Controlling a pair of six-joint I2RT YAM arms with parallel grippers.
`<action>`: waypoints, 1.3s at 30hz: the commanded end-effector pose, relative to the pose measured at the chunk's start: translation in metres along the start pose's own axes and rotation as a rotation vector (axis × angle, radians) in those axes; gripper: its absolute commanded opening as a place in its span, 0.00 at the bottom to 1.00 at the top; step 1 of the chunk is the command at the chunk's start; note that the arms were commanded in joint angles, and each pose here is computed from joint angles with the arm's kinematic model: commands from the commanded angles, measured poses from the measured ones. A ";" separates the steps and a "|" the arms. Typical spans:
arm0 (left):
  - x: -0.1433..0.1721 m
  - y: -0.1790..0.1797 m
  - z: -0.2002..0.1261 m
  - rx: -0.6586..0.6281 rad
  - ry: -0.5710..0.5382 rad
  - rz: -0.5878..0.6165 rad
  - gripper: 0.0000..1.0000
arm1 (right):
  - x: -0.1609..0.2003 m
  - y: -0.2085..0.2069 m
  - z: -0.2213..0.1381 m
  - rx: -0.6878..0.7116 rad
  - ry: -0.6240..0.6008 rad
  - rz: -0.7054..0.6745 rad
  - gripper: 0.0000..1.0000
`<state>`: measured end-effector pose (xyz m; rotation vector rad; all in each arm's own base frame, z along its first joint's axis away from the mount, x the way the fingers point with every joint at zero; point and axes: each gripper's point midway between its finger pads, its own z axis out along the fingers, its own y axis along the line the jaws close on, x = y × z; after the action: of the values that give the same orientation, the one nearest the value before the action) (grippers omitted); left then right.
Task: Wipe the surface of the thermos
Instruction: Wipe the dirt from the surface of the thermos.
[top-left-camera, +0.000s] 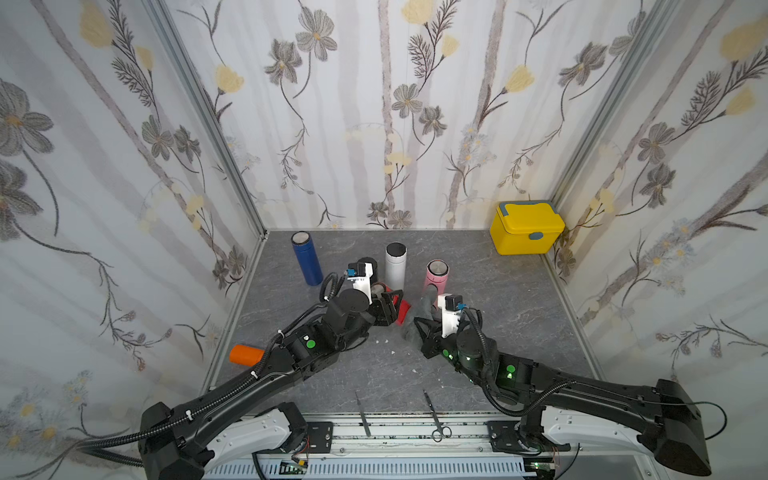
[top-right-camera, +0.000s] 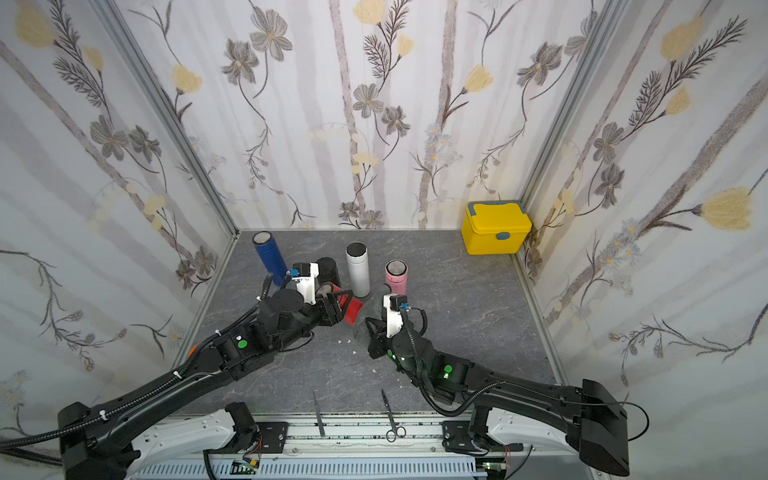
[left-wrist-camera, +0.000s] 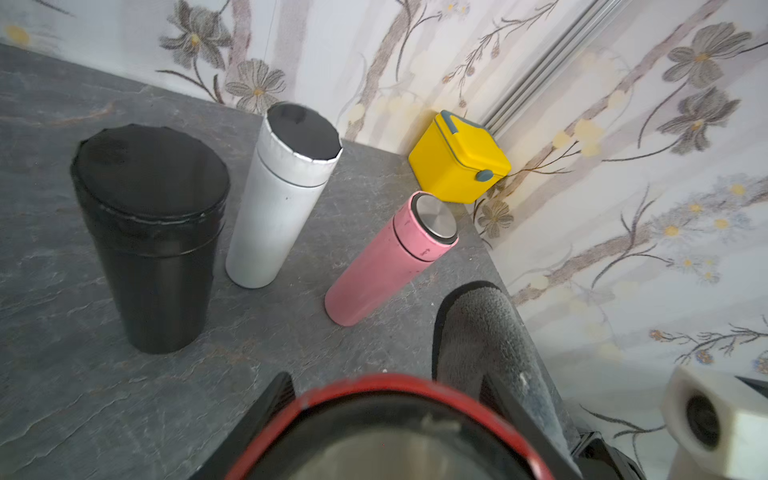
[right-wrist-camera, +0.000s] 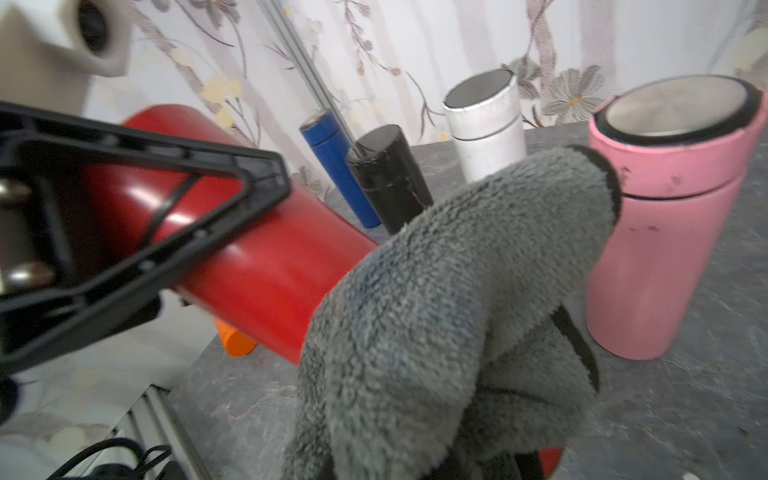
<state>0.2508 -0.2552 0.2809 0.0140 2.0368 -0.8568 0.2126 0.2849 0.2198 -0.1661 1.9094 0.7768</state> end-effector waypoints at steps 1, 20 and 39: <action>-0.018 -0.026 -0.012 0.101 -0.034 -0.065 0.00 | 0.038 -0.054 -0.007 0.195 0.077 0.022 0.00; 0.000 -0.050 0.015 0.158 0.045 -0.080 0.00 | -0.026 0.060 -0.005 -0.121 -0.061 -0.061 0.00; 0.006 -0.054 0.030 0.142 0.054 -0.168 0.00 | -0.018 0.042 -0.052 -0.035 -0.179 -0.080 0.00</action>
<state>0.2520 -0.2965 0.2708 -0.0106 2.1256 -0.9397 0.1582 0.2781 0.2246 -0.2142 1.8784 0.7942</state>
